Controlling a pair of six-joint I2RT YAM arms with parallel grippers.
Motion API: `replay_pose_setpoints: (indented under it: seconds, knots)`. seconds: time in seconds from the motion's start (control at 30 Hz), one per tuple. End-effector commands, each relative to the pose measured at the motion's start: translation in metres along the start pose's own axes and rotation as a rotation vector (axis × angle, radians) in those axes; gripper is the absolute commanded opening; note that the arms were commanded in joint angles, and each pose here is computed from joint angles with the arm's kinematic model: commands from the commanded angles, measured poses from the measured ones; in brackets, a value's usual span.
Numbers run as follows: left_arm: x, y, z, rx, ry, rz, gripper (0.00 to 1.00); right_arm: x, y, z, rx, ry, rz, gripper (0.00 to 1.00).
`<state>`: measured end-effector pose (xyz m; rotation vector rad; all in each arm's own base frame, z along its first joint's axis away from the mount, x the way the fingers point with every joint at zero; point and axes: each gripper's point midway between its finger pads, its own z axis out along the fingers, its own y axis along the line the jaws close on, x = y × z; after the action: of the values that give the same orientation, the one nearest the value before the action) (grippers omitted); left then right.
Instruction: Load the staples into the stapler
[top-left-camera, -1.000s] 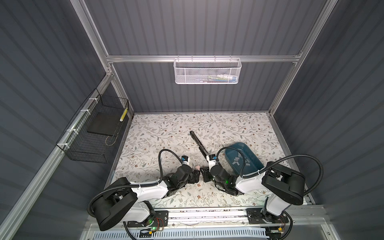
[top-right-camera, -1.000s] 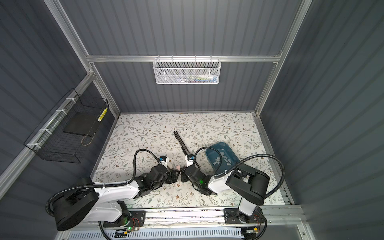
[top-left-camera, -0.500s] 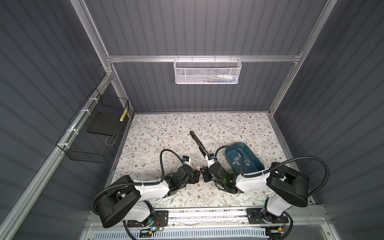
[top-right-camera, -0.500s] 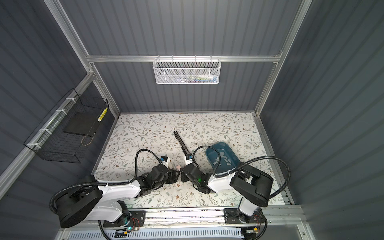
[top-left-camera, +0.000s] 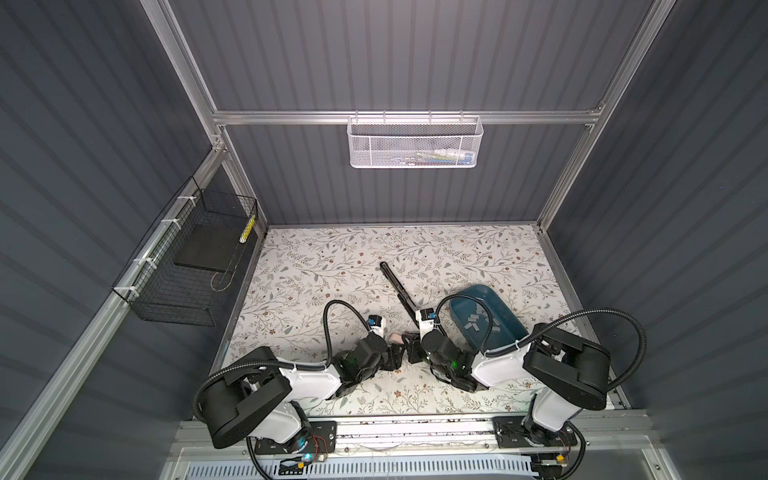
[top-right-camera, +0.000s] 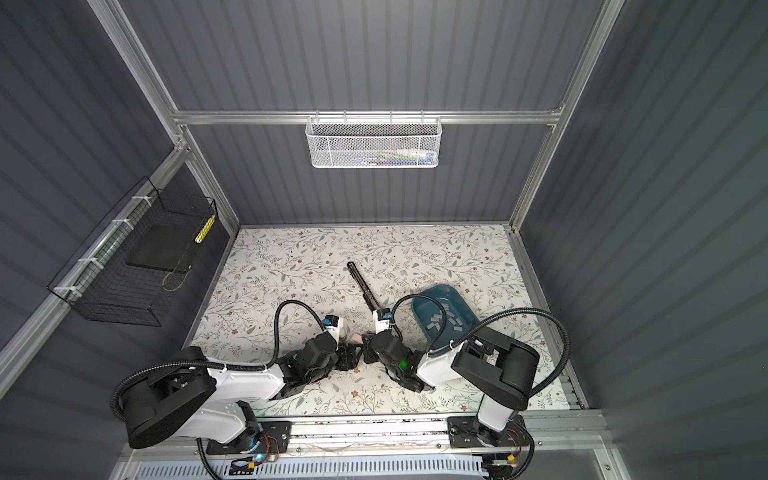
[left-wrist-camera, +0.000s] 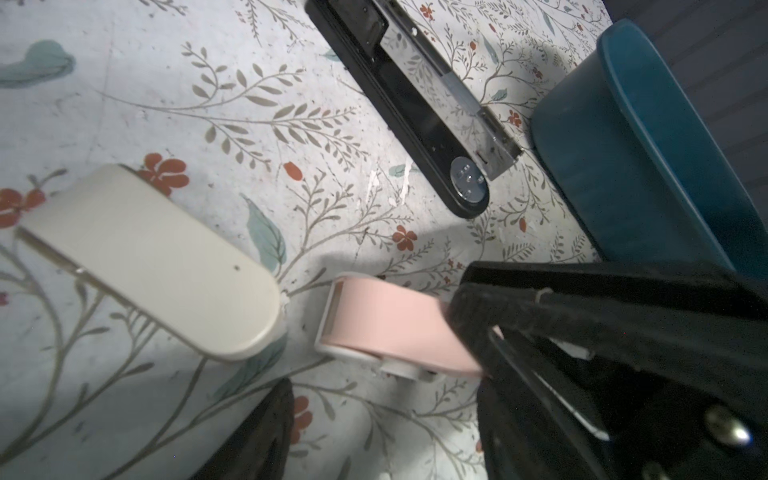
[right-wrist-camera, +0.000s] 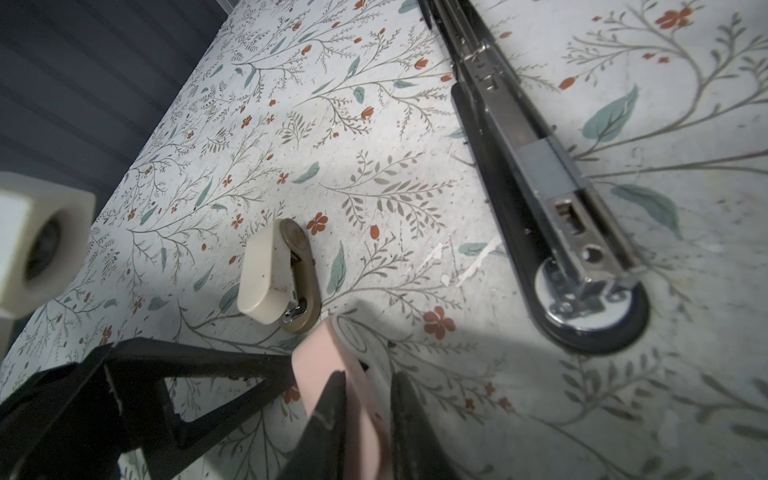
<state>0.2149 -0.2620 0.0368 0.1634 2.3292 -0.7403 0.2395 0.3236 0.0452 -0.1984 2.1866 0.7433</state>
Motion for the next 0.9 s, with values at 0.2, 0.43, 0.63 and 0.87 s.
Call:
replay_pose_setpoints:
  seconds: [0.2,0.43,0.63,0.87]
  knots:
    - [0.006,0.014,-0.013,-0.054,0.015,0.007,0.73,0.047,-0.043,-0.016,0.170,0.212,-0.155,0.28]
    - [-0.005,0.014,-0.020,-0.072,-0.016,0.016,0.74,0.030,-0.031,-0.017,0.156,0.186,-0.174,0.29]
    - [-0.011,0.010,-0.021,-0.068,-0.031,0.027,0.75,0.025,-0.025,-0.017,0.143,0.179,-0.173,0.29]
    - [-0.016,0.008,-0.020,-0.073,-0.043,0.036,0.76,0.018,-0.018,-0.018,0.132,0.173,-0.180,0.30]
